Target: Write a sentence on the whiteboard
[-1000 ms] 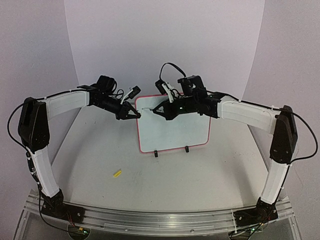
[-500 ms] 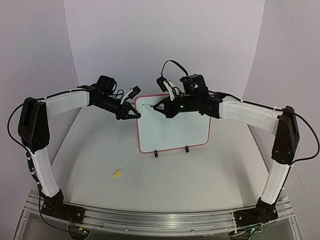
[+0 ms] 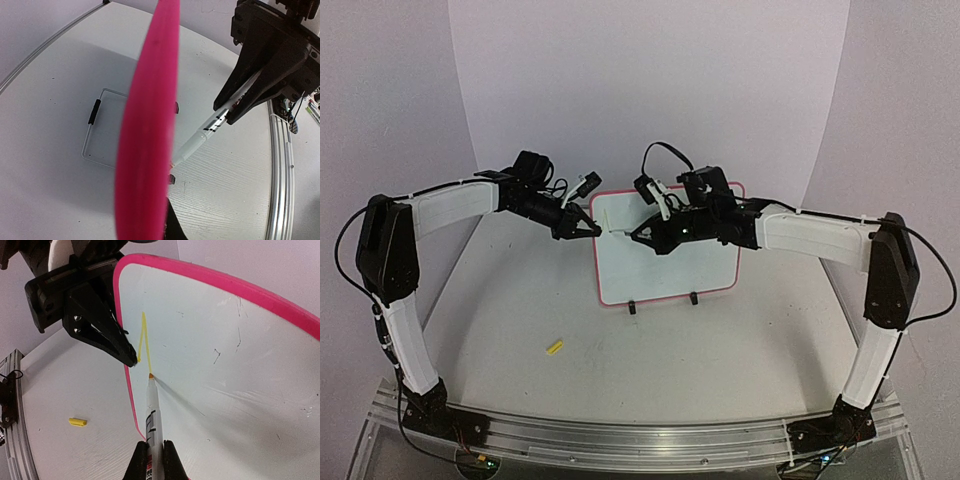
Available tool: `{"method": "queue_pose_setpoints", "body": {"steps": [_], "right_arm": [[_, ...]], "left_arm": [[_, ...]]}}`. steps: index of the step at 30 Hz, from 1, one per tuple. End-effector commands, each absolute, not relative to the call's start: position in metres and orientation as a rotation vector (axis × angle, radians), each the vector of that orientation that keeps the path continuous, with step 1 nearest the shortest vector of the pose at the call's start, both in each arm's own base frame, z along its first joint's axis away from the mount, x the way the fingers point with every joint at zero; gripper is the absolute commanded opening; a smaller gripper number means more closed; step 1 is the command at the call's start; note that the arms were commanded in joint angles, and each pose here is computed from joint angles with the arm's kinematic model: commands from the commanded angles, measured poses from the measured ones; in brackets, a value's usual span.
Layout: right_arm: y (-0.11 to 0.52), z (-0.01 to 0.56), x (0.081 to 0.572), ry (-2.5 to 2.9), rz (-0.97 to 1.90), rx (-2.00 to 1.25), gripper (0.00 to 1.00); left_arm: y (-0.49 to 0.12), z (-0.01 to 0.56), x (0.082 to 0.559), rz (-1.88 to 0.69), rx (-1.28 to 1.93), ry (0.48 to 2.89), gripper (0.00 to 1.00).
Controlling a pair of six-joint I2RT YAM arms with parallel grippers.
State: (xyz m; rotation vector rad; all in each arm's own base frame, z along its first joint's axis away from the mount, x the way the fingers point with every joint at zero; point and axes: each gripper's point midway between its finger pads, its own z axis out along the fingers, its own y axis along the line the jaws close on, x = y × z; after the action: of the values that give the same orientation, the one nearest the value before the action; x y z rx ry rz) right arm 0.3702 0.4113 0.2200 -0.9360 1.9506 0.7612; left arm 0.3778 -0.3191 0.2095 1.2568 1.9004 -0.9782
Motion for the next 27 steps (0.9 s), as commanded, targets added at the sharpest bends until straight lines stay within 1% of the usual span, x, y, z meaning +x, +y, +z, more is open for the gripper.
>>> {"method": "queue_pose_setpoints", "body": {"steps": [1, 9, 14, 27], "right_arm": [[0.396, 0.256, 0.390, 1.884, 0.685, -0.826, 0.00], [0.396, 0.302, 0.388, 1.773, 0.750, -0.752, 0.00], [0.395, 0.315, 0.389, 1.740, 0.745, -0.738, 0.00], [0.391, 0.267, 0.388, 1.846, 0.721, -0.746, 0.00]], "left_arm": [[-0.311, 0.207, 0.382, -0.846, 1.284, 1.919, 0.00], [-0.311, 0.206, 0.382, -0.843, 1.287, 1.921, 0.00], [-0.311, 0.206, 0.382, -0.844, 1.288, 1.921, 0.00], [-0.311, 0.204, 0.383, -0.839, 1.287, 1.927, 0.00]]}}
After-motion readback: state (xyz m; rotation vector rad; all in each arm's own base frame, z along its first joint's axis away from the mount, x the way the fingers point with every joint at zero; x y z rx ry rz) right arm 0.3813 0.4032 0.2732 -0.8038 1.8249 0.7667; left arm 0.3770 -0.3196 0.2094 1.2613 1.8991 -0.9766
